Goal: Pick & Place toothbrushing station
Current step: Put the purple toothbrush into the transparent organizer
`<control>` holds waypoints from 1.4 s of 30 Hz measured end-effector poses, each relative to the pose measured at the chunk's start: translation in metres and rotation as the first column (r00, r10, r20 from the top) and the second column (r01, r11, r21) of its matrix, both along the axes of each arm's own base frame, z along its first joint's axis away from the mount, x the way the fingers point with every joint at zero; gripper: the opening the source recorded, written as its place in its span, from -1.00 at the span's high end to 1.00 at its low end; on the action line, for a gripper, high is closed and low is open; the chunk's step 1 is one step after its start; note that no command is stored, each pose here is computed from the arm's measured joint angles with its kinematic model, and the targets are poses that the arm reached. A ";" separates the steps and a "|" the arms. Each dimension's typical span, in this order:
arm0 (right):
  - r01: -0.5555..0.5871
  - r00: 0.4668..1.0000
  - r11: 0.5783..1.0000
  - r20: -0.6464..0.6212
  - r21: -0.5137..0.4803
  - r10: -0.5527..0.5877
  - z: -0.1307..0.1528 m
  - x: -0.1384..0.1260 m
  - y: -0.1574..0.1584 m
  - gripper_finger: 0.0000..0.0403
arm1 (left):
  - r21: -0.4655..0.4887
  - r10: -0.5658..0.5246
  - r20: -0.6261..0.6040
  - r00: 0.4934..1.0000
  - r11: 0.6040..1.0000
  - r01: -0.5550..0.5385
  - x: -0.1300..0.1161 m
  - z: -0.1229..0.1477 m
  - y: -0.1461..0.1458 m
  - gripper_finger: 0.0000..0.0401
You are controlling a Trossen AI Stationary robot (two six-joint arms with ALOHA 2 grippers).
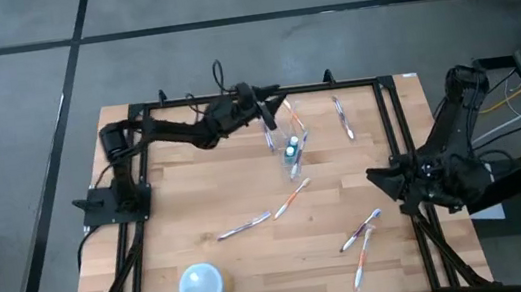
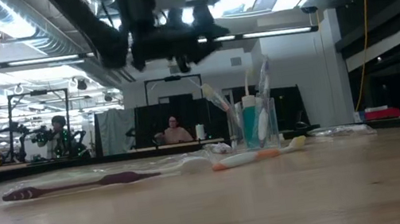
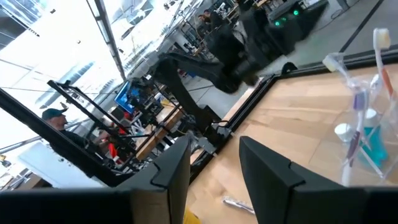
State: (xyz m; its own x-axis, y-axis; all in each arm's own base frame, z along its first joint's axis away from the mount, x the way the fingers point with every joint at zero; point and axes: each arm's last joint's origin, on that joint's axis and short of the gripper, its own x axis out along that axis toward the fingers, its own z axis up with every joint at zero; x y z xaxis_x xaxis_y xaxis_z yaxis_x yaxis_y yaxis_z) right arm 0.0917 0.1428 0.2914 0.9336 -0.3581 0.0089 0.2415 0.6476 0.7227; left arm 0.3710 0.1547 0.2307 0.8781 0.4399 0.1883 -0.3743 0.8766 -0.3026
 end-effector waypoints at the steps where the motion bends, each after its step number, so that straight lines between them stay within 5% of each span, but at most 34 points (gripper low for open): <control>1: -0.004 1.000 1.000 0.002 0.002 0.004 -0.003 0.001 0.000 0.30 | 0.015 0.009 -0.030 1.000 1.000 -0.008 -0.004 0.008 0.000 0.00; 7: -0.023 1.000 0.999 0.005 -0.031 0.024 -0.012 0.007 -0.005 0.30 | 0.011 0.121 -0.376 0.919 0.992 -0.126 -0.052 0.053 -0.005 0.07; 12: -0.034 0.999 0.994 -0.012 -0.105 0.032 -0.011 0.013 -0.013 0.30 | -0.235 0.098 -0.640 0.762 0.919 -0.316 -0.085 0.038 -0.016 0.14; 15: -0.063 0.998 0.990 -0.039 -0.126 0.059 -0.016 0.013 -0.018 0.30 | -0.363 0.040 -0.685 0.727 0.847 -0.389 -0.084 0.019 -0.022 0.18; 18: -0.193 0.979 0.980 -0.075 -0.037 0.190 -0.031 0.013 -0.021 0.30 | -0.468 -0.122 -0.701 0.703 0.822 -0.325 -0.076 0.002 -0.032 0.21; 22: -0.353 0.916 0.918 -0.134 0.177 0.378 -0.048 0.017 -0.018 0.30 | -0.490 -0.322 -0.772 0.547 0.850 -0.192 -0.069 -0.014 -0.065 0.21; 26: -0.439 0.860 0.866 -0.167 0.239 0.482 -0.049 0.024 -0.012 0.30 | -0.447 -0.378 -0.817 0.436 0.893 -0.062 -0.065 -0.015 -0.105 0.22; 29: -0.476 0.822 0.843 -0.213 0.251 0.528 -0.052 0.028 -0.012 0.30 | -0.469 -0.437 -0.797 0.417 0.883 0.029 -0.061 -0.013 -0.135 0.22; 36: -0.549 0.738 0.790 -0.285 0.271 0.611 -0.057 0.036 -0.018 0.30 | -0.510 -0.523 -0.803 0.285 0.851 0.124 -0.051 -0.039 -0.186 0.22; 42: -0.656 0.585 0.668 -0.323 0.351 0.744 -0.061 0.035 -0.016 0.30 | -0.584 -0.609 -0.749 0.260 0.793 0.175 -0.036 -0.063 -0.202 0.24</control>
State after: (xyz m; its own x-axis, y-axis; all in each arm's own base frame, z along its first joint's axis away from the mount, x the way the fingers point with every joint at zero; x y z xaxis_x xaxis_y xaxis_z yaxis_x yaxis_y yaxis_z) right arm 0.1270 0.1263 0.2305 0.7857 0.4550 -0.4191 0.0614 0.6168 0.7847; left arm 0.3347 -0.0475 0.1681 0.4843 -0.1824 -0.8557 -0.2309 0.9167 -0.3261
